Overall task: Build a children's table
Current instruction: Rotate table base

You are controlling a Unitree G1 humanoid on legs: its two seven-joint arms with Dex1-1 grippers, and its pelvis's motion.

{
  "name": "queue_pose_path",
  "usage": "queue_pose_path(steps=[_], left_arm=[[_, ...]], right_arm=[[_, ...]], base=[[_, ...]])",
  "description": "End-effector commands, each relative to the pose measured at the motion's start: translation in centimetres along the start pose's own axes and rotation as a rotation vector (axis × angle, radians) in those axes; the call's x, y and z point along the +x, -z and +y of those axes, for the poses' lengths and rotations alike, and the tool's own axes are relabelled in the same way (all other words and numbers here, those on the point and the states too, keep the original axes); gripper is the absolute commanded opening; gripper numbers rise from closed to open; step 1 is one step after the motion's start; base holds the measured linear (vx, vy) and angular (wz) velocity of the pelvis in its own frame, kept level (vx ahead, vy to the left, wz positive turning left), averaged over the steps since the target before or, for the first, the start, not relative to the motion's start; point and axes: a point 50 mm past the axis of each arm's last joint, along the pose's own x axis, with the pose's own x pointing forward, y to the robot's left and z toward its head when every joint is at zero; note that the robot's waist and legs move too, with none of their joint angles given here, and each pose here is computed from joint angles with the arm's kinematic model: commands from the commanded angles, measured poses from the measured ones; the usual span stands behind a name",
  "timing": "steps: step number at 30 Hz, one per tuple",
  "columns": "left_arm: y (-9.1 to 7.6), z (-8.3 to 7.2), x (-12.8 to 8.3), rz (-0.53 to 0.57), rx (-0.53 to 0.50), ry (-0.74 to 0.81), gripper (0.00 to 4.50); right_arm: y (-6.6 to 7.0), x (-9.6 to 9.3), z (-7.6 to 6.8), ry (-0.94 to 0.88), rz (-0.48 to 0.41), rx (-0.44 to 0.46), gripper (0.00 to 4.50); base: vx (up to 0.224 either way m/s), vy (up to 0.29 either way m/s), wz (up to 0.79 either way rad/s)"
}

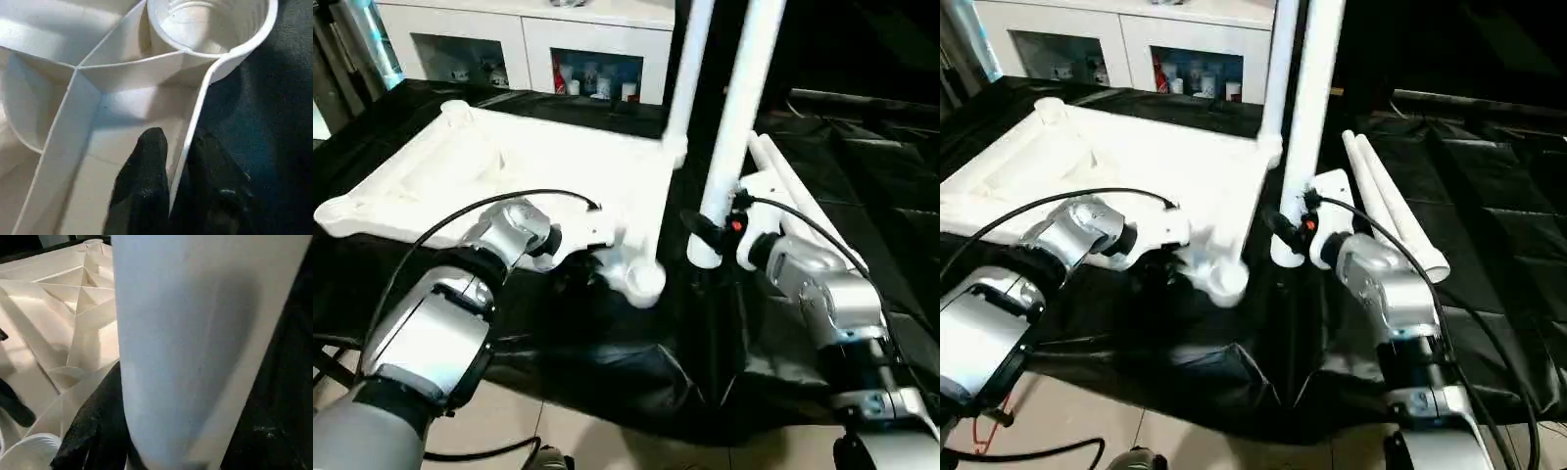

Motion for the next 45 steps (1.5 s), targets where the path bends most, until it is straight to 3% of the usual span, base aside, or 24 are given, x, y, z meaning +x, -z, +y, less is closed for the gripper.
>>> queue_pose_path(steps=[1,5,8,11,17,22,25,30,41,45], left_arm=[[1.1,-0.4,0.6,0.04,-0.063,0.011,0.63],[0.9,-0.3,1.0,0.0,-0.119,-0.048,0.35],[0.1,0.3,1.4,-0.139,-0.281,-0.164,0.24],[-0.4,0.4,1.7,-0.199,-0.33,-0.19,0.14],[-1.3,-0.2,3.0,-0.286,-0.168,-0.32,0.0],[-2.1,-1.6,4.3,-0.382,-0.099,-0.299,0.0],[-2.1,-2.4,4.6,-0.388,-0.031,-0.276,0.0],[-2.0,-2.8,4.7,-0.411,-0.02,-0.257,0.0],[-1.8,-2.9,4.2,-0.43,0.04,-0.216,0.0],[-2.2,-2.8,4.1,-0.422,0.123,-0.221,0.0]], right_arm=[[-0.4,0.0,-0.4,0.009,-0.009,-0.024,1.9],[-0.4,0.0,-0.3,0.007,-0.008,-0.023,1.9],[-0.2,-0.1,-0.2,0.009,-0.019,0.007,1.9],[-0.1,-0.1,-0.1,0.012,-0.021,0.025,1.9],[0.7,0.0,0.1,0.041,0.0,0.064,1.9],[1.4,0.2,-0.3,0.098,0.024,0.108,1.9],[1.2,0.1,-0.4,0.108,-0.008,0.085,1.9],[0.4,0.1,0.1,0.101,-0.111,0.004,1.9],[1.0,0.1,0.2,0.132,-0.135,0.053,1.9],[1.1,0.1,0.3,0.136,-0.139,0.058,1.9]], base=[[0.0,0.0,0.0],[0.0,0.0,0.0],[0.0,0.0,0.0],[0.0,0.0,0.0],[0.0,0.0,0.0],[0.0,0.0,0.0],[0.0,0.0,0.0],[0.0,0.0,0.0],[0.0,0.0,0.0],[0.0,0.0,0.0]])
